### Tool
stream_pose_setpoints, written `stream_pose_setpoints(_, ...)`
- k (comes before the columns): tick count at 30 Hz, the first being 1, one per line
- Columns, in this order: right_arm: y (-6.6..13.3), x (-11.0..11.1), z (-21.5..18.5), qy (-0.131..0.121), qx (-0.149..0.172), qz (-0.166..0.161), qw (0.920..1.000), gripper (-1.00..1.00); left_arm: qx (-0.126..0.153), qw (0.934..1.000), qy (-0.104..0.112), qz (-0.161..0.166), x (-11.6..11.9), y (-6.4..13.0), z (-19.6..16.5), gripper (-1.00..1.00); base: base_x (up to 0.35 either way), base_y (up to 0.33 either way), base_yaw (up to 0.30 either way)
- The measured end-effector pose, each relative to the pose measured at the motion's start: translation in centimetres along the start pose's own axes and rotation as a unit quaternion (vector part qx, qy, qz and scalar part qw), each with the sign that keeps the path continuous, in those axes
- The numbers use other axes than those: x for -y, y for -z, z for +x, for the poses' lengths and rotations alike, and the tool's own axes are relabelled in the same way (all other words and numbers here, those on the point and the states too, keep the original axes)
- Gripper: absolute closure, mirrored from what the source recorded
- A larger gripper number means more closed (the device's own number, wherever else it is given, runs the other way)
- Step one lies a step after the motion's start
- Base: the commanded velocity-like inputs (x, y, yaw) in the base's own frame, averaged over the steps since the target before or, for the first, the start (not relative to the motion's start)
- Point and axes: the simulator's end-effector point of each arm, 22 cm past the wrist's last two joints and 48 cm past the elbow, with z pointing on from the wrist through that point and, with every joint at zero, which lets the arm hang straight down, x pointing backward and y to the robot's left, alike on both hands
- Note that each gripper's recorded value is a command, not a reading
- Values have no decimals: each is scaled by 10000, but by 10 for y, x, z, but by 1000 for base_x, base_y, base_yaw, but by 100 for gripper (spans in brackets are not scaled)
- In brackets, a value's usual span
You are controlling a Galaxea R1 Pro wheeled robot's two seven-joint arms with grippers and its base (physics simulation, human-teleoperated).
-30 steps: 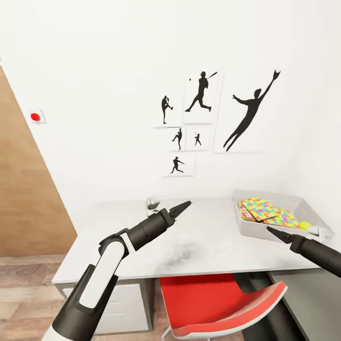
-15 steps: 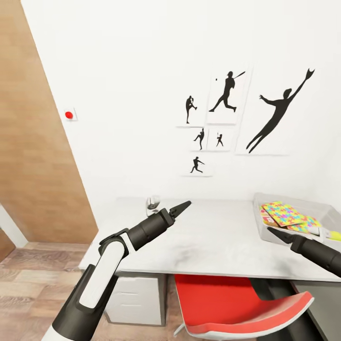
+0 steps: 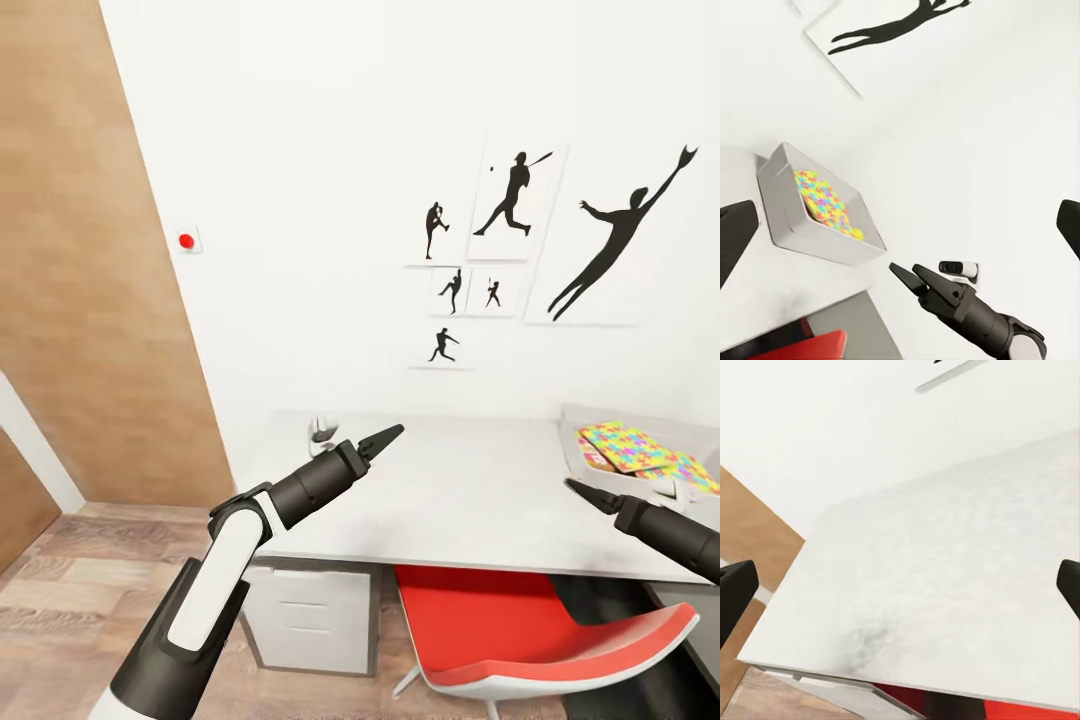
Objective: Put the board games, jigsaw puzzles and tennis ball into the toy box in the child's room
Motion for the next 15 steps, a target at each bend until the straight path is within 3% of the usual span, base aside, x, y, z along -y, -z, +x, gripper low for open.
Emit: stream_pose_setpoints(15,1,0,-1,-1,8,2,10000,-100,0,10000,-1,6,1,0,0,-100,-34,259,0)
